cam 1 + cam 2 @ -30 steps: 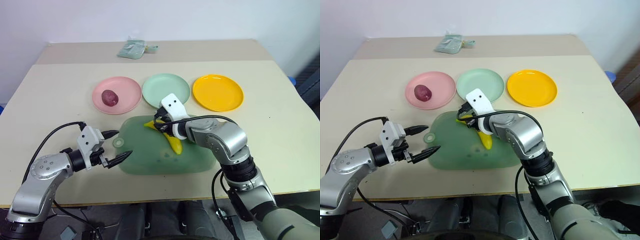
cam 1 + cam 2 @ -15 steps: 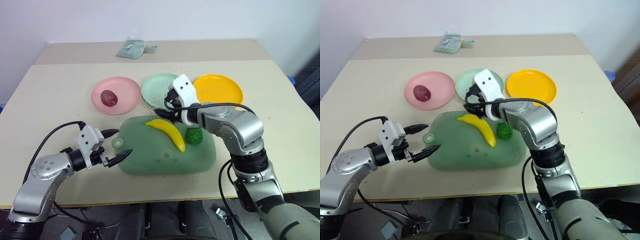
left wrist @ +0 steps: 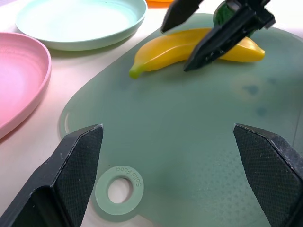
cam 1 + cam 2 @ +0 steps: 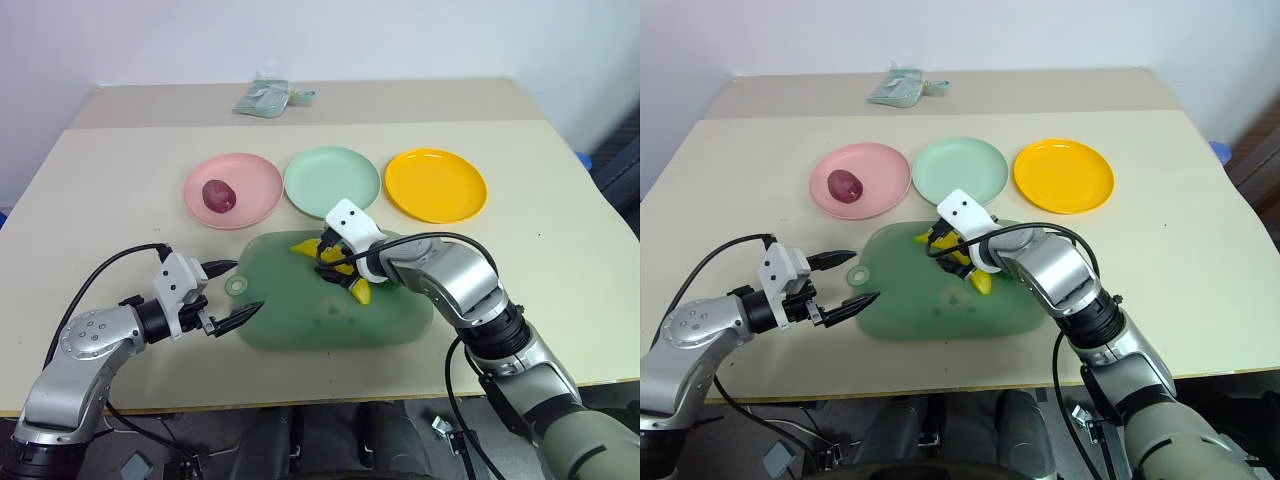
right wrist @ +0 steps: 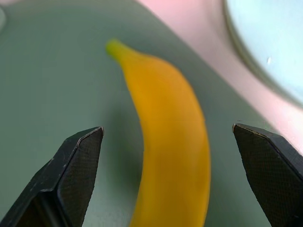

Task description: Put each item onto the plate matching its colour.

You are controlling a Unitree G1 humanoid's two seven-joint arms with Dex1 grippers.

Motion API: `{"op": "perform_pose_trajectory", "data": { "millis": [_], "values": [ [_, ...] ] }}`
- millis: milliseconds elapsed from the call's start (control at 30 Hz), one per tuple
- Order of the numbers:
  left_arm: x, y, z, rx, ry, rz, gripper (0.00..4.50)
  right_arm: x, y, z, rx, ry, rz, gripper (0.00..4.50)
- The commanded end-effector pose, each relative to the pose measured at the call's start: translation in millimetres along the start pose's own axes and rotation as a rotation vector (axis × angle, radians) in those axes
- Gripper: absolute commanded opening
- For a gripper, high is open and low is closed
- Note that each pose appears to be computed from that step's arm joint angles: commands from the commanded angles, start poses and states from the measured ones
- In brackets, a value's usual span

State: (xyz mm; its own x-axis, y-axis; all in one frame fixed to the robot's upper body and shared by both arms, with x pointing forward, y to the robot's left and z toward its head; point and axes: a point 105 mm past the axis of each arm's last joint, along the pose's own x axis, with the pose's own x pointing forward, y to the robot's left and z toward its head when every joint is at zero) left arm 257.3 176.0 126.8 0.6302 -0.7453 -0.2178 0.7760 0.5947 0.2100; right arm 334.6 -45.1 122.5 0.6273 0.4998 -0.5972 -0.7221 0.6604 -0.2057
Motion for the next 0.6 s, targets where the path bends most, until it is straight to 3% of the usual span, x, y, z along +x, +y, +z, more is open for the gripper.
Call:
{"op": "perform_pose_trajectory", "data": {
  "millis": [33, 100, 233, 467, 600],
  "values": [
    [0.1, 0.6, 8.7, 0.04, -0.029, 0.002, 4.5, -0.6, -0.9, -0.8, -0.001, 0.002, -0.015, 4.22],
    [0.5, 0.4, 8.5, 0.04, -0.03, 0.0, 4.5, -0.3, -0.9, -1.2, 0.005, 0.004, -0.018, 3.66],
    [0.8, 0.5, 8.1, 0.039, -0.031, -0.001, 4.5, -2.6, 0.7, 8.9, 0.021, -0.032, -0.017, 1.73],
    [0.6, -0.1, 8.0, 0.035, -0.034, -0.002, 4.5, -28.8, 3.9, 74.7, 0.038, -0.308, 0.015, 1.73],
    [4.6, -4.6, 13.6, 0.028, -0.062, -0.015, 4.5, -46.1, -50.0, 98.3, 0.158, -0.403, -0.19, 1.73]
  ]
}}
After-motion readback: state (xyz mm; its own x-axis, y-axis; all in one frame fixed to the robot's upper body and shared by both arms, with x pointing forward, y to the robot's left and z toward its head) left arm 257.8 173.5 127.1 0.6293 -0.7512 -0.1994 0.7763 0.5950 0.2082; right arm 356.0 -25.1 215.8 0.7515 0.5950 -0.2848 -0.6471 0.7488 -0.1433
